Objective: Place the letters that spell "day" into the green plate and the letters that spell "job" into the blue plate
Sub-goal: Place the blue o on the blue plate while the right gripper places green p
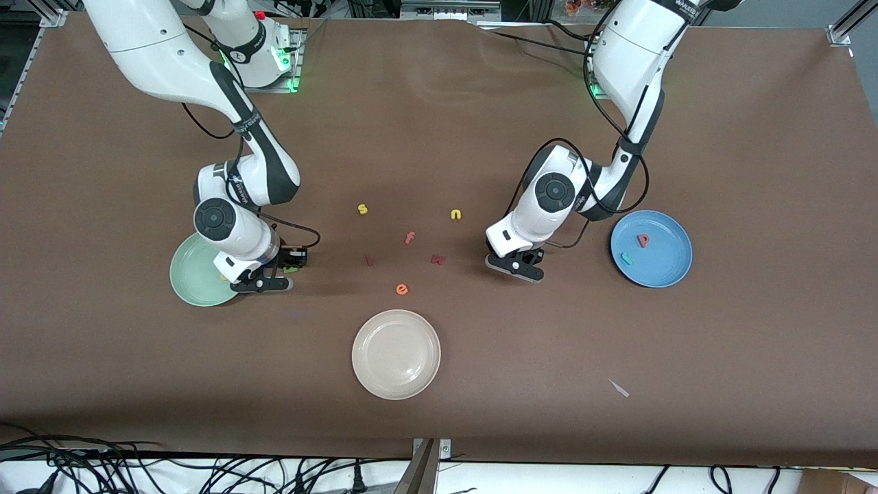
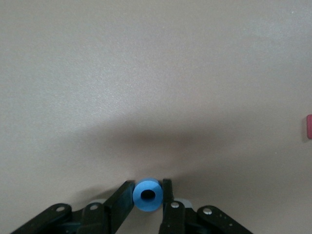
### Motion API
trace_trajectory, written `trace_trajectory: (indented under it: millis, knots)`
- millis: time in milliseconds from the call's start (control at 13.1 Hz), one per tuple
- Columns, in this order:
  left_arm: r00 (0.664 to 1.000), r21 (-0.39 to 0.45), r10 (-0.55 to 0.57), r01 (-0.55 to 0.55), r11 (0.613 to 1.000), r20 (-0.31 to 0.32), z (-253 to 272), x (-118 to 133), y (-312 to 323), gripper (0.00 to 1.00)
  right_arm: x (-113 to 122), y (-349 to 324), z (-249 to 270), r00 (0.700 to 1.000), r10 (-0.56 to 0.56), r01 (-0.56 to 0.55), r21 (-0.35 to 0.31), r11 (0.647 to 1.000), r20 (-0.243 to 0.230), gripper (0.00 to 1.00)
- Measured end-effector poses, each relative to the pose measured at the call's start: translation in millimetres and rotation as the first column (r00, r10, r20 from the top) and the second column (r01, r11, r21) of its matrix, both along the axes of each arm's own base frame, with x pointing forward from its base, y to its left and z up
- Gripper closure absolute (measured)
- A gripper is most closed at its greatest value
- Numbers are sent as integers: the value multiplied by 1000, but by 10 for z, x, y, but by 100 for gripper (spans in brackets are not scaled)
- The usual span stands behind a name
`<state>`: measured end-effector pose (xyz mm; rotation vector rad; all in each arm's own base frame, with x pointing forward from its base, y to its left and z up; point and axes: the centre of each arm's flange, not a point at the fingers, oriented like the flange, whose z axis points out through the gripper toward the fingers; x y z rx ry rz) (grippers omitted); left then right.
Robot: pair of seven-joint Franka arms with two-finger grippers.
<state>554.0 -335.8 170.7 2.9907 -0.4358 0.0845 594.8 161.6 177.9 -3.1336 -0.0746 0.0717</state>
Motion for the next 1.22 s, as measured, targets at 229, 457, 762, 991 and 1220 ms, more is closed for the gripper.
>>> trace_trajectory:
  millis: [229, 457, 762, 991, 1220]
  knots:
    - [1000, 5, 5, -5, 1000, 22, 55, 118, 141, 70, 4, 1, 3, 1000, 0, 0, 1, 1000, 4, 58]
    - [1000, 17, 12, -13, 1000, 22, 407, 402, 694, 70, 9, -2, 6, 1000, -1, 1, 2, 1000, 8, 63]
    - [999, 41, -39, 40, 998, -8, 857, 475, 2135, 70, 12, -7, 7, 1000, -1, 1, 2, 1000, 9, 65]
    - [996, 48, -76, 78, 996, -48, 835, 138, 2923, 70, 14, -8, 9, 1000, -2, 2, 3, 1000, 11, 68]
    - [994, 47, -73, 77, 996, -76, 788, -93, 3194, 70, 14, -10, 9, 1000, -2, 2, 3, 1000, 11, 71]
